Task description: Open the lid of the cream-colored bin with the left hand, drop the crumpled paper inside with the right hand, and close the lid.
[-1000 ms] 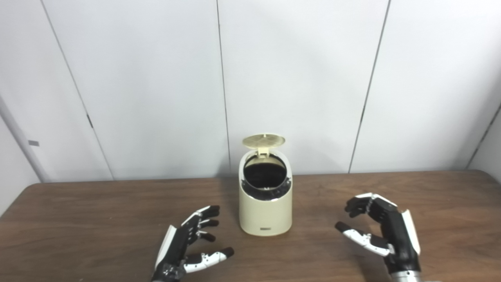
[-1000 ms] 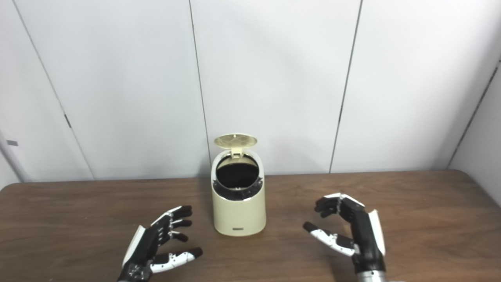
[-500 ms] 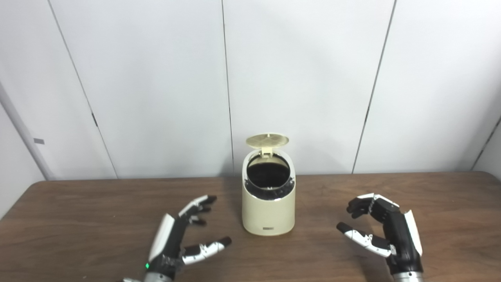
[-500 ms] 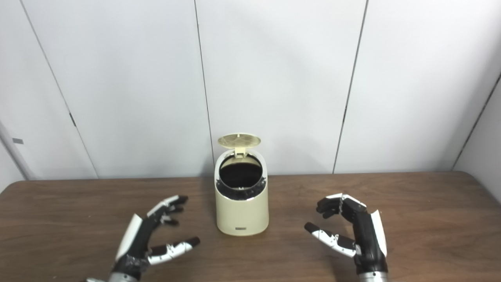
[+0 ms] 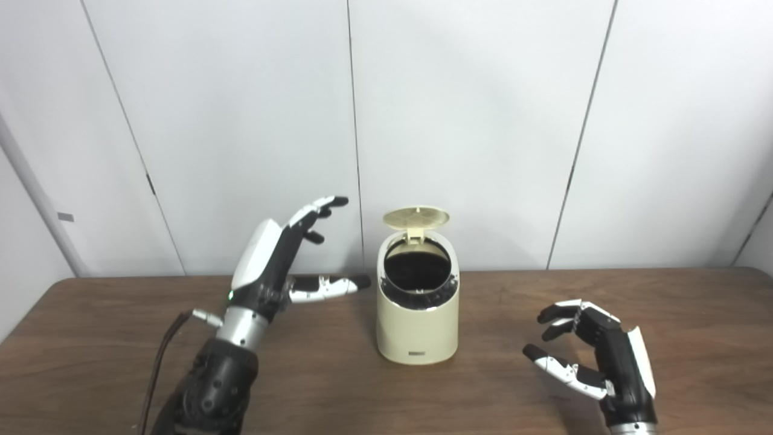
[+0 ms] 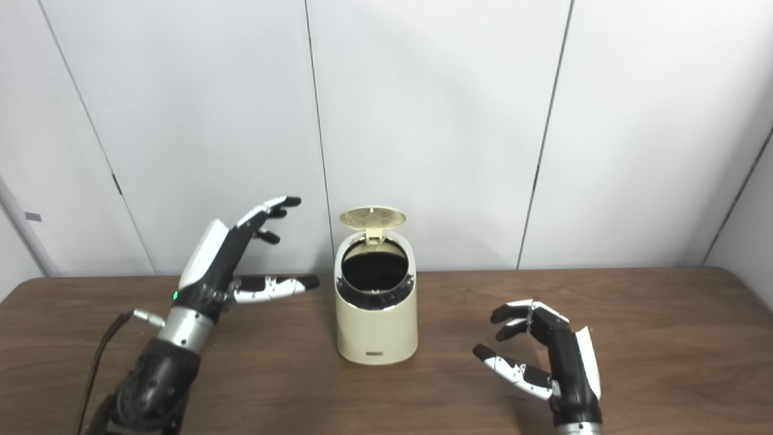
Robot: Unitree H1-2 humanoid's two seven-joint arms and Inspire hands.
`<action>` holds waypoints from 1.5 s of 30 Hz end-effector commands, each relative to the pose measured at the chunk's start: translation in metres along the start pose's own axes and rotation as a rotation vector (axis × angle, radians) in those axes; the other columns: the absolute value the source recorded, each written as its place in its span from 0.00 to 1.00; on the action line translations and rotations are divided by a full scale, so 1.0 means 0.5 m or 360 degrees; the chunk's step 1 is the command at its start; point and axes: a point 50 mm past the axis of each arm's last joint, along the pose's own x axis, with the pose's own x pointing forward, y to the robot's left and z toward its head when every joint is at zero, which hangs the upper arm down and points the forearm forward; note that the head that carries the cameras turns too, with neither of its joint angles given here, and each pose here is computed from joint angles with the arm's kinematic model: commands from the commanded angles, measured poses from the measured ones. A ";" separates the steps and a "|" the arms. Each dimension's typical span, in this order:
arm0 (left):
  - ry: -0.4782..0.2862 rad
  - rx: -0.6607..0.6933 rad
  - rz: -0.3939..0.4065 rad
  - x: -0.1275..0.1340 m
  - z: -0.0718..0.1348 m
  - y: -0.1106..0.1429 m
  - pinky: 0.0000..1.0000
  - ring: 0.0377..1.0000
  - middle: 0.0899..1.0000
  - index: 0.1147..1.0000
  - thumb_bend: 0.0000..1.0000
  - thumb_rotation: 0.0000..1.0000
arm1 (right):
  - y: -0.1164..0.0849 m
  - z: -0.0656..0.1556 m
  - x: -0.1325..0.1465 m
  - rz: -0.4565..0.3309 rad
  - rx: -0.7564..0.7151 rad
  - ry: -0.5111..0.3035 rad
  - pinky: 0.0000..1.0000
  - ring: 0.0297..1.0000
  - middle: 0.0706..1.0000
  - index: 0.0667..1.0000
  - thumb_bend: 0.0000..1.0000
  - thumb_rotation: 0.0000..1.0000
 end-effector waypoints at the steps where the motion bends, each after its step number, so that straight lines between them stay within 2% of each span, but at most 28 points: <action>1: -0.0103 0.0082 0.0038 0.046 0.035 0.036 0.69 0.86 0.90 0.88 0.89 0.29 | 0.002 0.013 -0.001 -0.0014 -0.0013 -0.0059 0.44 0.40 0.51 0.49 0.51 0.00; 7: -0.0144 0.0124 -0.0020 0.087 0.056 0.043 0.70 0.86 0.90 0.88 0.89 0.29 | 0.008 0.017 -0.001 -0.0012 -0.0015 -0.0059 0.44 0.40 0.50 0.50 0.51 0.00; 16: -0.0128 0.0142 -0.0106 0.134 0.066 0.026 0.73 0.89 0.90 0.87 0.91 0.41 | 0.013 0.022 0.001 -0.0010 -0.0024 -0.0058 0.42 0.40 0.50 0.49 0.51 0.00; 20: -0.0161 0.0131 -0.0143 0.145 0.069 0.010 0.74 0.90 0.89 0.87 0.91 0.44 | 0.017 0.023 0.001 -0.0015 -0.0003 -0.0064 0.42 0.40 0.50 0.49 0.51 0.00; 28: -0.0176 0.0150 -0.0210 0.155 0.081 -0.021 0.76 0.89 0.90 0.88 0.89 0.45 | 0.021 0.027 0.002 -0.0028 -0.0035 -0.0062 0.41 0.40 0.50 0.50 0.51 0.00; 33: -0.0200 0.0183 -0.0280 0.158 0.087 -0.040 0.71 0.86 0.88 0.87 0.87 0.45 | 0.025 0.029 0.002 -0.0033 -0.0025 -0.0070 0.40 0.40 0.50 0.50 0.51 0.00; 45: -0.0237 0.0294 -0.0343 0.143 0.097 -0.052 0.69 0.85 0.86 0.85 0.85 0.44 | 0.028 0.035 0.004 -0.0036 -0.0025 -0.0080 0.40 0.40 0.50 0.50 0.51 0.00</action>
